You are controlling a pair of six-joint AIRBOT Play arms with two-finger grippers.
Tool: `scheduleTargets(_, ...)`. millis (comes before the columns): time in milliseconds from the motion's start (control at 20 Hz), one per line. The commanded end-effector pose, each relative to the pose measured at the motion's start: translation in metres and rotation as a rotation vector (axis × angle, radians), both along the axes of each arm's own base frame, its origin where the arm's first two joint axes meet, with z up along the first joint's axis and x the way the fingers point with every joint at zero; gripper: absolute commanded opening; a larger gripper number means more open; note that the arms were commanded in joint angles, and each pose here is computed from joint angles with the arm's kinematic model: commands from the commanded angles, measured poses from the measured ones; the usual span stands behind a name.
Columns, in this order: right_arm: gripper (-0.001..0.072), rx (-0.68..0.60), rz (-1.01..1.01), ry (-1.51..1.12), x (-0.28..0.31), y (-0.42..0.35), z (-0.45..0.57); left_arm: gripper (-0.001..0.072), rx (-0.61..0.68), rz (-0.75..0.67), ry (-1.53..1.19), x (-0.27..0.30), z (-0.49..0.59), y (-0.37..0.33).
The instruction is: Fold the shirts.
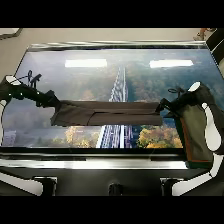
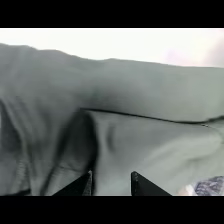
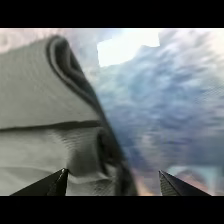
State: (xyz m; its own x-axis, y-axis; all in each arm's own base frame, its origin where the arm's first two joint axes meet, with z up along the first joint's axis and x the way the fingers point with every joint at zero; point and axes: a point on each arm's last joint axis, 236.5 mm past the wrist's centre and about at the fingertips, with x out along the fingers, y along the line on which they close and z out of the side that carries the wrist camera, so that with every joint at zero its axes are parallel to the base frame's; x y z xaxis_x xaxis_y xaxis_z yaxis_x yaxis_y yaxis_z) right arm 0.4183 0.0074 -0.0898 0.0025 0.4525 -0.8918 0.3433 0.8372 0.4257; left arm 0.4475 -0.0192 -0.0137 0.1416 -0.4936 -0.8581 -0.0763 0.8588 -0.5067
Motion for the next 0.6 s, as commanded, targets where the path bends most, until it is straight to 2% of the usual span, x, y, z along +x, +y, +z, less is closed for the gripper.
scheduleTargets(0, 0.0665, 0.134, -0.007, 0.037, 0.0, 0.029, -0.016, 0.0337, -0.006, -0.026, -0.094, 0.0, 0.041, -0.013)
scheduleTargets(50, 0.0559, 0.137, -0.013, 0.037, 0.003, 0.035, -0.02, 0.0337, -0.013, -0.036, -0.116, 0.0, 0.051, -0.02)
scheduleTargets(150, 0.0103, 0.153, -0.026, -0.006, 0.014, 0.045, -0.014, 0.0328, -0.03, -0.072, -0.144, -0.003, 0.065, -0.041)
scheduleTargets(200, 0.0054, 0.169, -0.02, -0.054, 0.021, 0.049, -0.001, 0.0325, -0.044, -0.098, -0.148, -0.004, 0.067, -0.056)
scheduleTargets(250, 0.0053, 0.185, 0.005, -0.124, 0.028, 0.053, 0.019, 0.0296, -0.063, -0.124, -0.15, -0.005, 0.065, -0.075)
scheduleTargets(300, 0.0052, 0.195, 0.023, -0.189, 0.032, 0.056, 0.045, 0.0095, -0.082, -0.146, -0.157, -0.005, 0.061, -0.097)
scheduleTargets(350, 0.0052, 0.205, 0.031, -0.234, 0.031, 0.061, 0.072, 0.0043, -0.101, -0.162, -0.174, -0.005, 0.052, -0.126)
scheduleTargets(550, 0.0051, 0.213, 0.149, -0.378, -0.002, 0.095, 0.172, 0.0042, -0.248, -0.161, -0.194, -0.023, 0.015, -0.255)
